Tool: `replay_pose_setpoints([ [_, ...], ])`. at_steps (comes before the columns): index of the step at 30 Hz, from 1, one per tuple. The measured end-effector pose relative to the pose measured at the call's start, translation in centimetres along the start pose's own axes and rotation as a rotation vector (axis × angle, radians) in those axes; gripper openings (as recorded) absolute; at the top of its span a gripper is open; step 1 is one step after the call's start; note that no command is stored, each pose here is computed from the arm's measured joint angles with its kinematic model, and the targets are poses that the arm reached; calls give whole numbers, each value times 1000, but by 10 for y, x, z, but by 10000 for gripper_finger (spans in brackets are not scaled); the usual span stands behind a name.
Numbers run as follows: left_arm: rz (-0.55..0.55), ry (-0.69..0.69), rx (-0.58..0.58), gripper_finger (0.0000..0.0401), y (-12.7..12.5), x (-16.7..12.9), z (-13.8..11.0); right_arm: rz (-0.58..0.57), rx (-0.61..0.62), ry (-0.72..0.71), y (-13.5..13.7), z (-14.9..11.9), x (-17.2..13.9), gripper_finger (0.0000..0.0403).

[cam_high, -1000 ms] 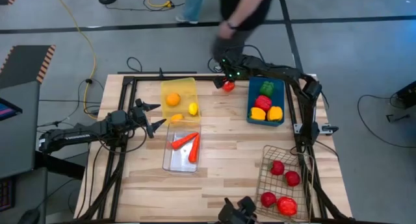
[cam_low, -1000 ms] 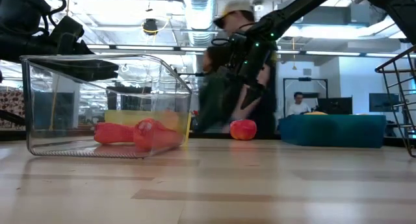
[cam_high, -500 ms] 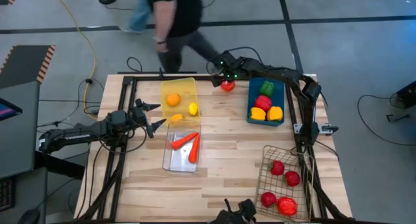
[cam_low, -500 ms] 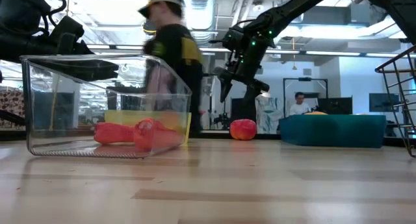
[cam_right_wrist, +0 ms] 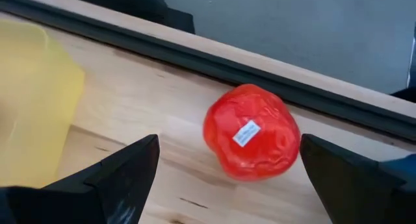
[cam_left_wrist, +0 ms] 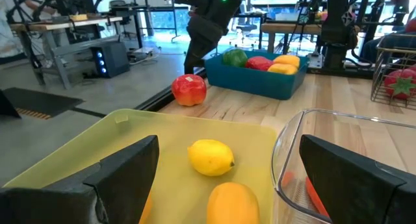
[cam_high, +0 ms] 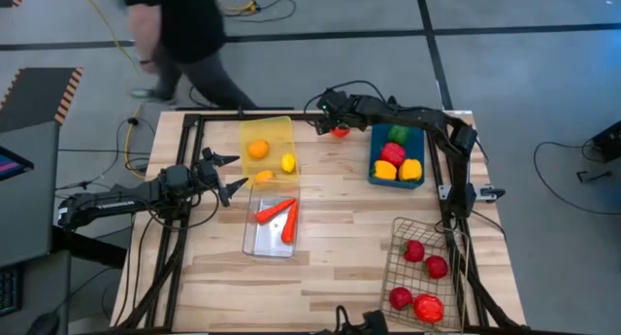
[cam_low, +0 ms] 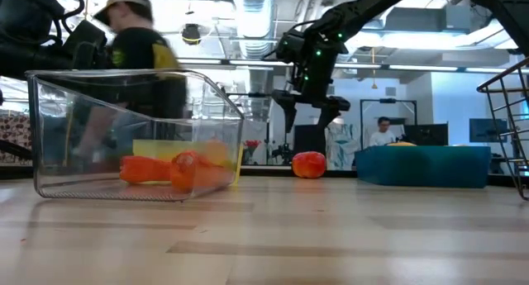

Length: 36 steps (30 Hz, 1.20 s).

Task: Sort produce into baskets
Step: Put the orange tomato into the wire basket

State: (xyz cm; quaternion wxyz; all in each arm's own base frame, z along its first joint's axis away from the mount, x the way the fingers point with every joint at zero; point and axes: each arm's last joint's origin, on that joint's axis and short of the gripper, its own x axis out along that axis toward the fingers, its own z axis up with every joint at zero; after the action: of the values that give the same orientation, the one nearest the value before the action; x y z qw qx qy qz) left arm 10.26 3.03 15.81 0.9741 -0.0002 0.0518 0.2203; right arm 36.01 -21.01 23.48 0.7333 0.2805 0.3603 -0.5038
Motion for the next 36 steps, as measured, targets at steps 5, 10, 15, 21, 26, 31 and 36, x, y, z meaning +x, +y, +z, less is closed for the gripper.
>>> replay_pose_setpoints([
  [5,0,0,0,359,0,0,0,-10,42,0,-3,2,1,400],
  [10,0,0,0,359,0,0,0,-29,93,20,-4,-1,10,400],
  [15,0,0,0,359,0,0,0,-43,119,50,0,-8,23,400],
  [21,0,0,0,359,0,0,0,-75,138,87,2,-17,37,400],
  [26,0,0,0,359,0,0,0,-83,142,91,0,-16,36,400],
  [31,0,0,0,359,0,0,0,-103,128,108,-5,-15,37,400],
  [36,0,0,0,359,0,0,0,-101,137,97,-7,-12,39,400],
])
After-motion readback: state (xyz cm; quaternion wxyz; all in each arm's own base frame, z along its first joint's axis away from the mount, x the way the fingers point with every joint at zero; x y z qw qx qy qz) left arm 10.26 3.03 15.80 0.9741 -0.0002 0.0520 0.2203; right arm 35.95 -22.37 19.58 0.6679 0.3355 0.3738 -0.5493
